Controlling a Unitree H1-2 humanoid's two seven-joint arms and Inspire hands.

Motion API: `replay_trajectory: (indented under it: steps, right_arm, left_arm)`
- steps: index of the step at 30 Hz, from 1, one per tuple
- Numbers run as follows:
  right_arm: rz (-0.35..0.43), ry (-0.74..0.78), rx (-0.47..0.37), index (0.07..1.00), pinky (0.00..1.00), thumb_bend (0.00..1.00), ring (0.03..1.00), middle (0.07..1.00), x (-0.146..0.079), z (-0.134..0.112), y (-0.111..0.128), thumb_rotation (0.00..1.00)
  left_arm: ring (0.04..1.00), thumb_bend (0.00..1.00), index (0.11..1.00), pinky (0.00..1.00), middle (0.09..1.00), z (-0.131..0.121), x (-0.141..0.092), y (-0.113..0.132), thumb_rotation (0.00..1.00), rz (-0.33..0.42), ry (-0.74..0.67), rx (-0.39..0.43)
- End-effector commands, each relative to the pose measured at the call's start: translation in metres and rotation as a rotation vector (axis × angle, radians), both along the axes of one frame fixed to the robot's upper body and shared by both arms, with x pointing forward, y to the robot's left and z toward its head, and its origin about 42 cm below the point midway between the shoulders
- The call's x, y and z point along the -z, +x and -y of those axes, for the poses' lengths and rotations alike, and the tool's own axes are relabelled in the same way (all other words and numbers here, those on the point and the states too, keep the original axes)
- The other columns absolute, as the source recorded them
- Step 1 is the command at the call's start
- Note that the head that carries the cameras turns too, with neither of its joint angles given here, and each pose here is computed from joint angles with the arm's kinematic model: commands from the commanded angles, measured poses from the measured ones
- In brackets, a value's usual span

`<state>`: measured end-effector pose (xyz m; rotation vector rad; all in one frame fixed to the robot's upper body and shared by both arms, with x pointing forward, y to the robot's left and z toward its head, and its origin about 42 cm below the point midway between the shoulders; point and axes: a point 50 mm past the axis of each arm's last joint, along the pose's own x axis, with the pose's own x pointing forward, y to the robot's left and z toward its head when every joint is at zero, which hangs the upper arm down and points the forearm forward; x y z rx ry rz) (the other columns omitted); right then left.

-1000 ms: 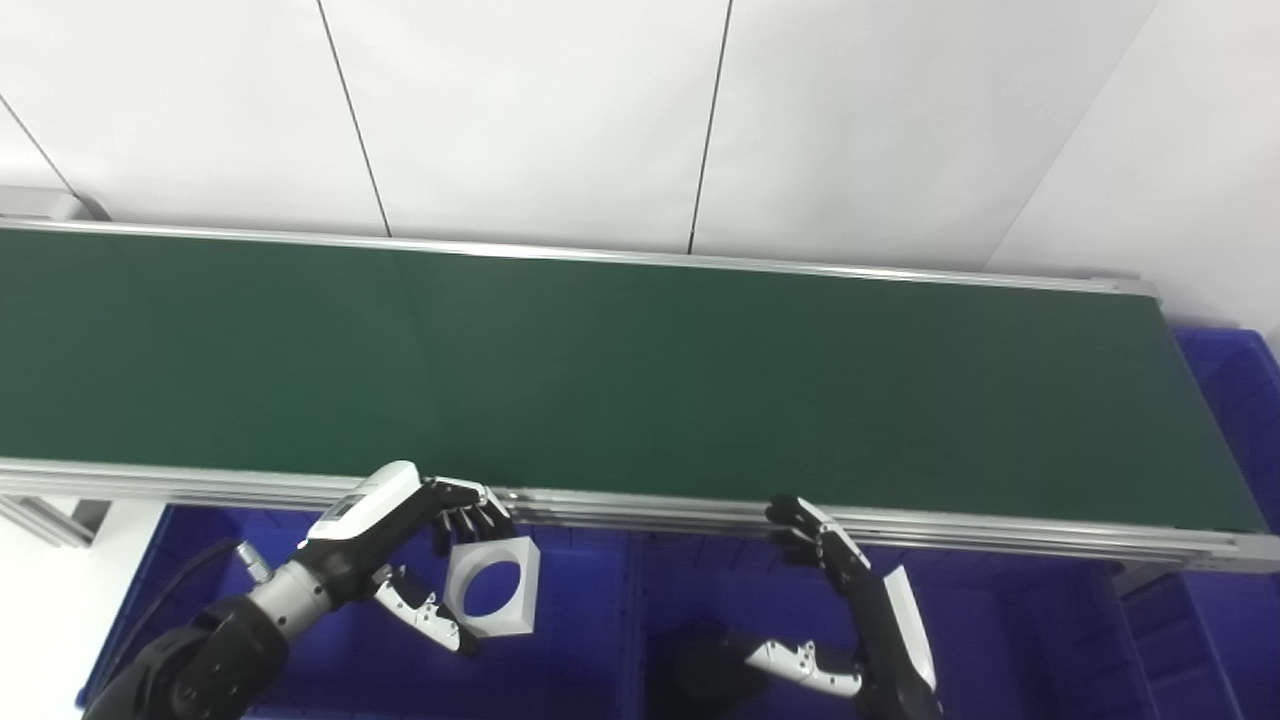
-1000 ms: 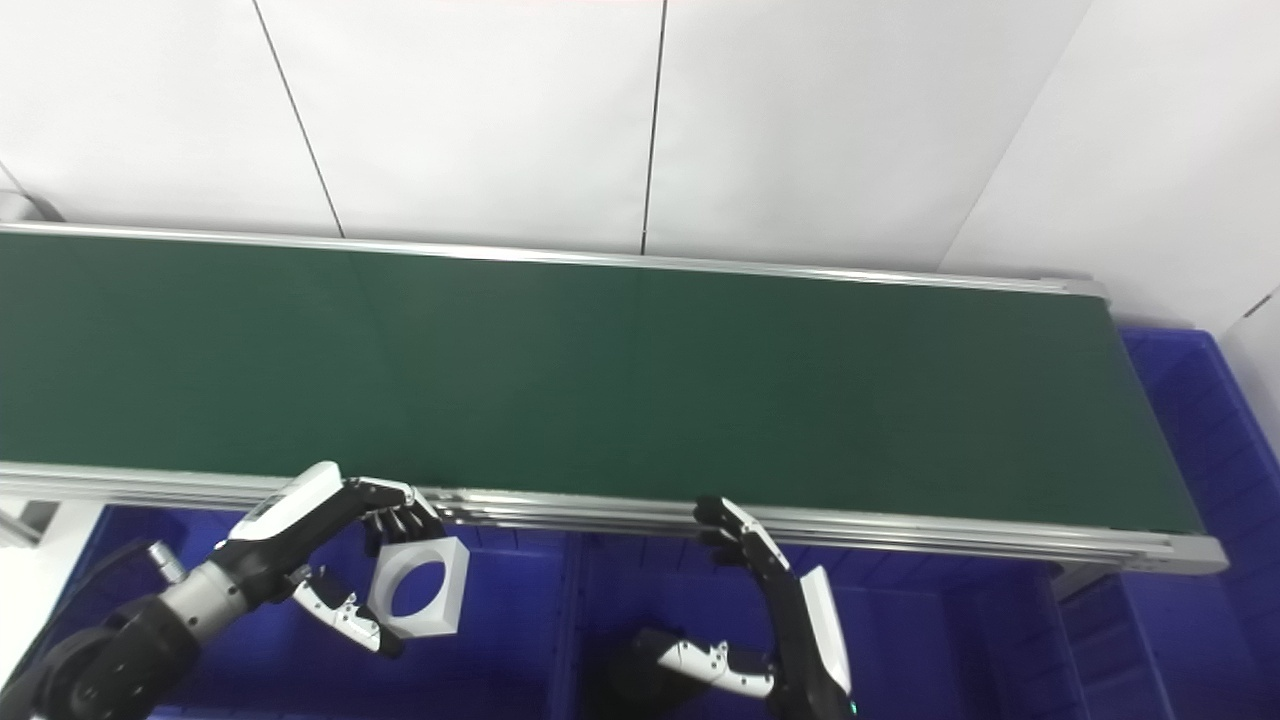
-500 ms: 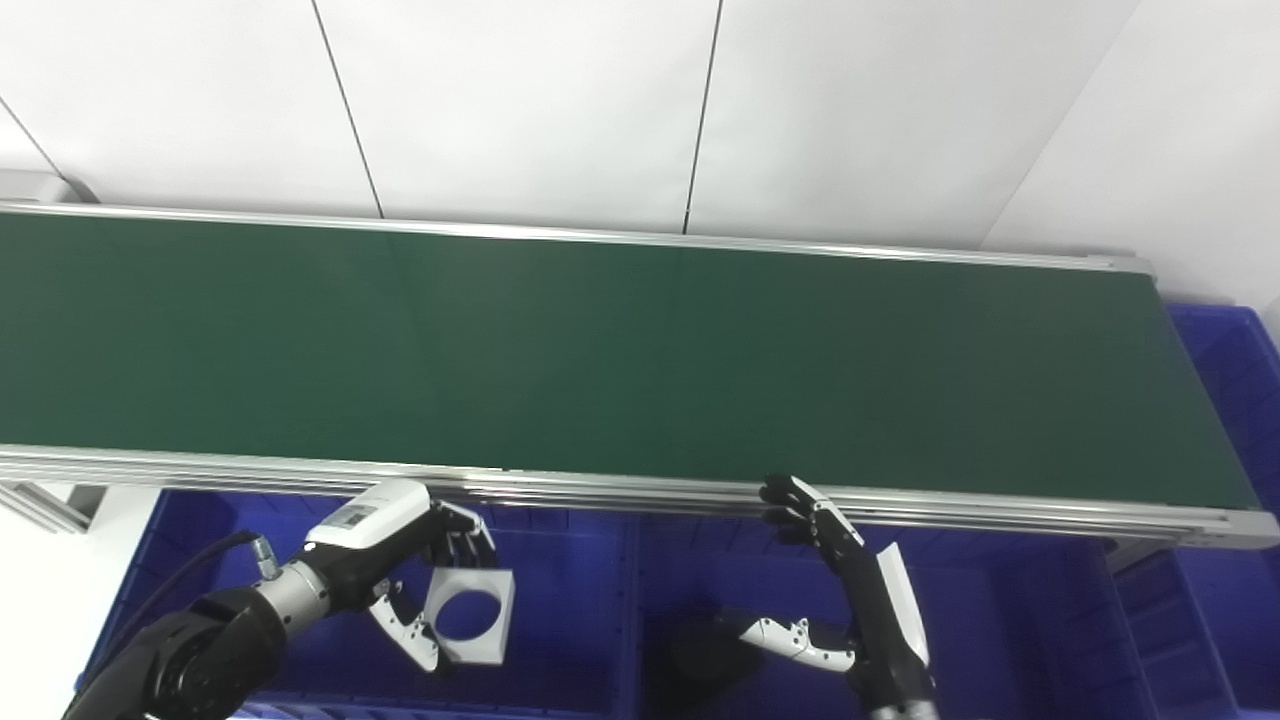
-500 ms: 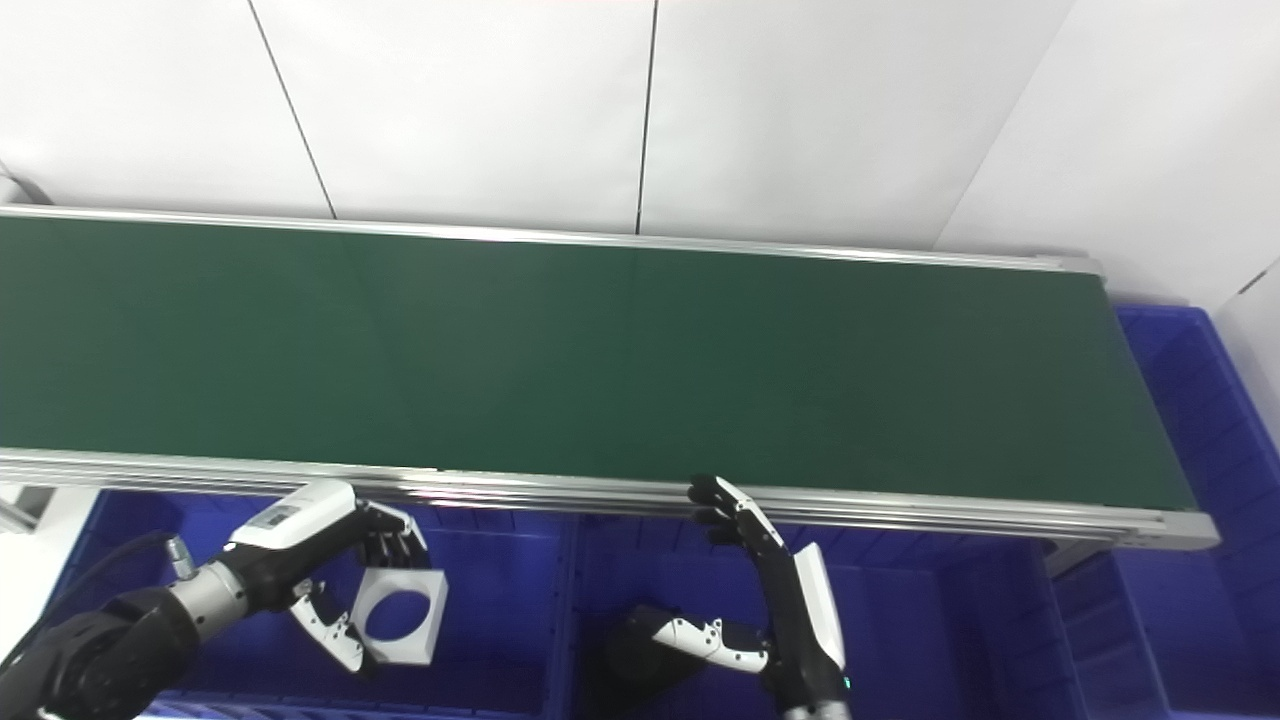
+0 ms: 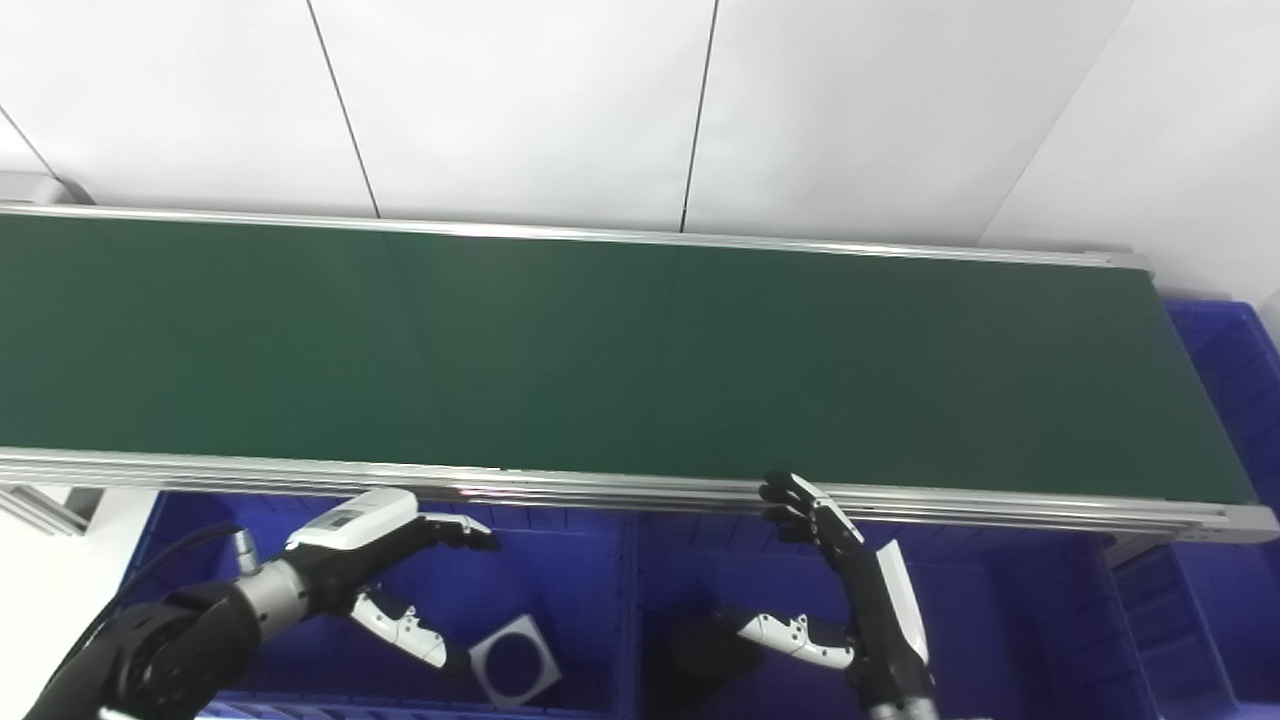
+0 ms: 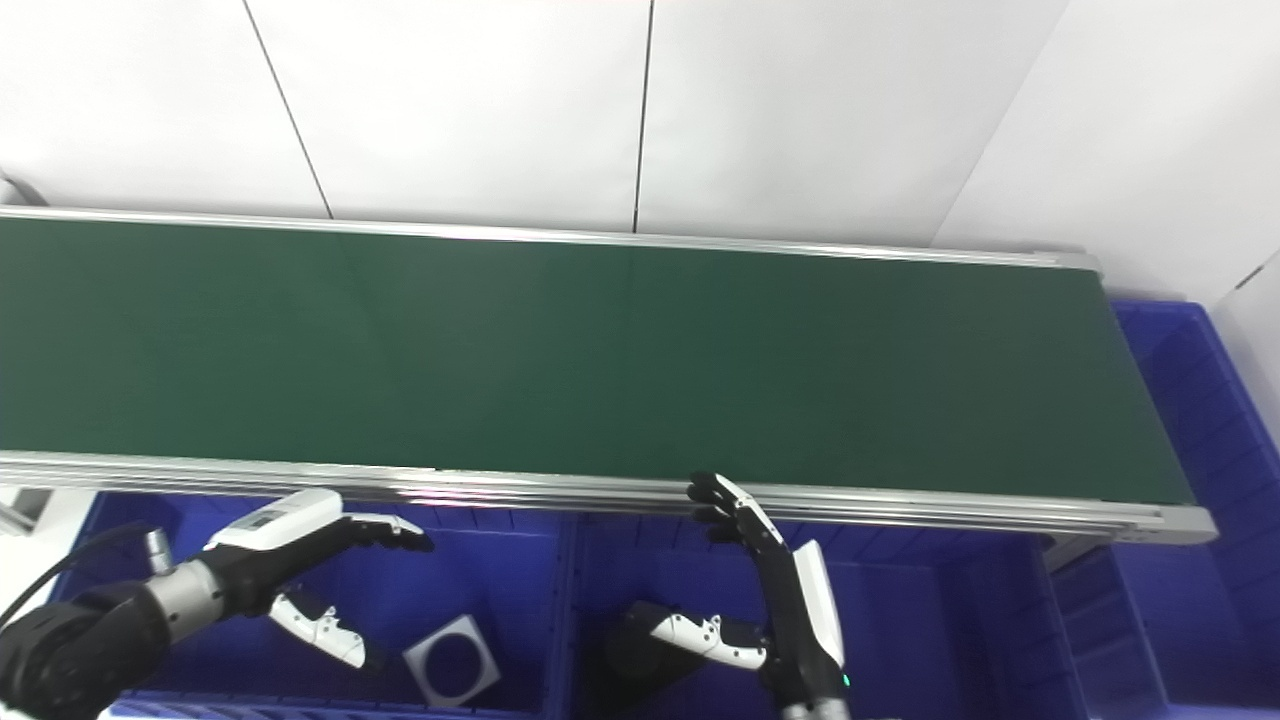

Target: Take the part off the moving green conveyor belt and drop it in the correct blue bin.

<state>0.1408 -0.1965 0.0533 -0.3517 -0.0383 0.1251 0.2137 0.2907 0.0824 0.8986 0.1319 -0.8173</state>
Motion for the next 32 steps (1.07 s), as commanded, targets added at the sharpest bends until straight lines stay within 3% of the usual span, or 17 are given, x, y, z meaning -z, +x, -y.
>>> replay_trajectory:
  steps: [1,6,13,20,32]
  right_arm:
    - [0.035,0.020,0.003,0.829,0.70,0.89,0.746,0.796,-0.008,-0.002,0.001,0.43]
    - [0.032,0.020,0.002,0.830,0.69,0.89,0.750,0.799,-0.007,-0.004,-0.001,0.42]
    - [0.032,0.009,0.002,0.824,0.70,0.90,0.745,0.795,-0.007,-0.004,-0.004,0.45]
    - [0.032,0.012,0.003,0.824,0.68,0.89,0.740,0.795,-0.005,-0.005,-0.006,0.44]
    - [0.013,-0.009,0.006,0.835,0.70,0.88,0.750,0.804,-0.004,-0.004,-0.008,0.45]
  left_arm:
    - [0.801,0.94,0.814,0.71,0.826,0.008,-0.014,0.002,0.51,0.077,-0.167,-0.017]
    - [0.776,0.94,0.814,0.66,0.814,0.025,-0.009,-0.007,0.44,0.046,-0.509,-0.131]
    - [0.804,0.89,0.858,0.75,0.861,0.045,0.014,-0.015,0.33,-0.021,-0.767,-0.210]
    - [0.801,0.89,0.864,0.77,0.852,0.042,0.028,-0.021,0.27,-0.050,-0.815,-0.276]
    - [0.790,0.86,0.860,0.75,0.834,0.042,0.037,-0.023,0.23,-0.014,-0.843,-0.358]
